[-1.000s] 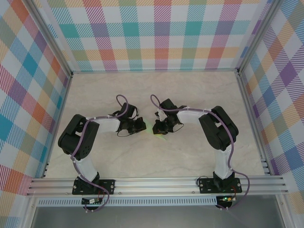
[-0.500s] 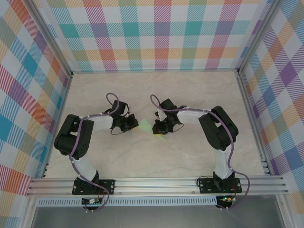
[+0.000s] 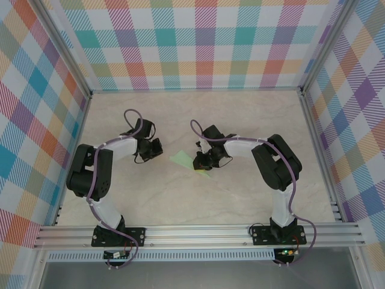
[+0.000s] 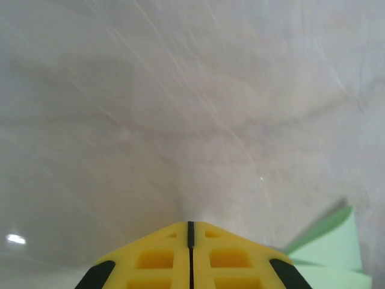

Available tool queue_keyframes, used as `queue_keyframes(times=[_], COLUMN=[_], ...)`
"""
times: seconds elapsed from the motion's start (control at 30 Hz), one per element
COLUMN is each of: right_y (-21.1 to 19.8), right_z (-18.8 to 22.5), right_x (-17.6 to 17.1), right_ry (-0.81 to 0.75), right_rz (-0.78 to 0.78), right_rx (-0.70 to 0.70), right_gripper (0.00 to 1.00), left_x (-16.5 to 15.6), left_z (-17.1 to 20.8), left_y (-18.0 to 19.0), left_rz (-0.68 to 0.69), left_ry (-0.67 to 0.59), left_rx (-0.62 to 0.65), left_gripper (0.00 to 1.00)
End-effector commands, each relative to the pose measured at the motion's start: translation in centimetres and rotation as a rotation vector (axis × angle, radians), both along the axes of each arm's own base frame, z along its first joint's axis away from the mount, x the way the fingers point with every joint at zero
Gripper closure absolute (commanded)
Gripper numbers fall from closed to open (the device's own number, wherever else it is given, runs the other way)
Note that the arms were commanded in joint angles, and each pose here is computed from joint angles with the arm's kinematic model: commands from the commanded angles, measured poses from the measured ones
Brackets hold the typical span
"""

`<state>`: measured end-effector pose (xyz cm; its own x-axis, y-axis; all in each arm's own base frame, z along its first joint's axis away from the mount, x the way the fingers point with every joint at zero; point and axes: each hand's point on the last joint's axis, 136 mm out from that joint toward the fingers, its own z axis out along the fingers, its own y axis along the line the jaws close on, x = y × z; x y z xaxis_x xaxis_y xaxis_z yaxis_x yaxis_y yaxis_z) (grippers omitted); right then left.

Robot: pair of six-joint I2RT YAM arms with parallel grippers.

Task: Fold a paper plane with a square sheet of paper (pick it up from the middle)
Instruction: Fold the wing for the fifth time at the center of the table.

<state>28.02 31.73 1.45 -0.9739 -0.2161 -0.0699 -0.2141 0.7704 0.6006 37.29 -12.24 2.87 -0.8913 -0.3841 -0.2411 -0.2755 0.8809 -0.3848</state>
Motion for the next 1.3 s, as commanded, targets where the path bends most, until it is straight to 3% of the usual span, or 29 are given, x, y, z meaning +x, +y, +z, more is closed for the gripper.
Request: queue_keyframes(times=[0.0,0.17,0.33,0.73,1.03,1.27], right_y=[-3.6,-2.9,-2.5,-2.6,-2.2,-0.3], right_z=[-3.6,-3.2,-2.6,-2.1,-1.6,1.0], right_x=[-2.2,-2.5,-3.0,-4.5,-4.0,-3.1], right_ry=[0.086,0.096,0.101,0.121,0.109,0.027], right_rz=[-0.013,0.013,0.034,0.07,0.077,0.108], right_rx=[-0.17,-0.125,-0.084,-0.051,-0.04,0.003], right_gripper=[0.87,0.87,0.87,0.87,0.87,0.88], left_x=[-0.4,-1.5,-4.0,-5.4,-5.0,-5.3], left_z=[1.8,5.5,5.0,1.1,-0.4,-1.3], left_y=[1.0,-3.5,-8.1,-12.2,-11.9,-10.8], left_rz=[-0.014,-0.089,-0.133,-0.187,-0.176,-0.145], left_ry=[-0.015,-0.128,-0.138,-0.083,-0.059,-0.025], left_rx=[0.033,-0.149,-0.348,-0.377,-0.33,-0.268], left_gripper=[0.92,0.91,0.91,0.92,0.93,0.94])
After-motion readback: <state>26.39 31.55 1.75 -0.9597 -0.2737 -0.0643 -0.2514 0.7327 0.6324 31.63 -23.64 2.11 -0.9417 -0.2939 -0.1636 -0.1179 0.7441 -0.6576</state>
